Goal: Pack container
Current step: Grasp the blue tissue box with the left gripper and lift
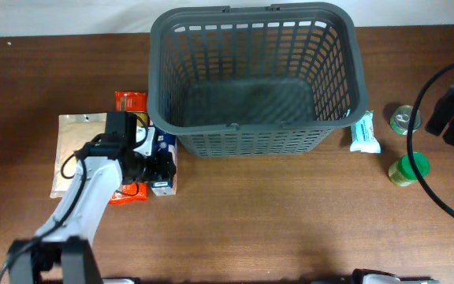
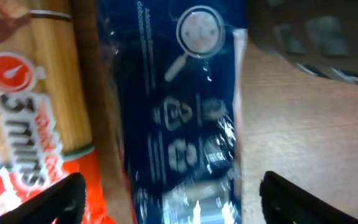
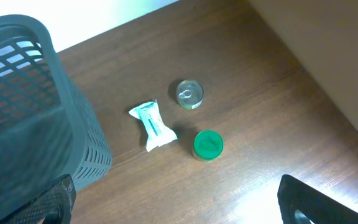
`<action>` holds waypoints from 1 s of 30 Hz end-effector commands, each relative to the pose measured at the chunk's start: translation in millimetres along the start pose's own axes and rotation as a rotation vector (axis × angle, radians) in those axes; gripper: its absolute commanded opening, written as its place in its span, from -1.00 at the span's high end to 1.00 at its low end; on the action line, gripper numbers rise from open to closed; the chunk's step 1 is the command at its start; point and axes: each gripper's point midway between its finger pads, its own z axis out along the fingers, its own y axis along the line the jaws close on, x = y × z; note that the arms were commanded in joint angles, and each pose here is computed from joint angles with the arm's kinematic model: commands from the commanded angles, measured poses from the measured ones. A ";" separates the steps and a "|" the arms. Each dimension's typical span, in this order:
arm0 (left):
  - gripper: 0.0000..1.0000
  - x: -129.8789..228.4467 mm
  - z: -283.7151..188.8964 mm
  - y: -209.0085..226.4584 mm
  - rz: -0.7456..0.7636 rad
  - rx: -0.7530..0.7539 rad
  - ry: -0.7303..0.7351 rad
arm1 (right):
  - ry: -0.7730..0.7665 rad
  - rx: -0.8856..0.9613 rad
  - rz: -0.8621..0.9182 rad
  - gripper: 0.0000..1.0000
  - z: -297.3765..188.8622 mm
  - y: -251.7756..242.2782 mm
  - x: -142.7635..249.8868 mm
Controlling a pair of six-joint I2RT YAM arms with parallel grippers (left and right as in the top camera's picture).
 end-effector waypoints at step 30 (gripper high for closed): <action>0.97 -72.0 -114.2 28.8 -0.034 -0.236 -0.215 | 0.007 -0.007 0.008 -0.98 -0.1 1.5 1.5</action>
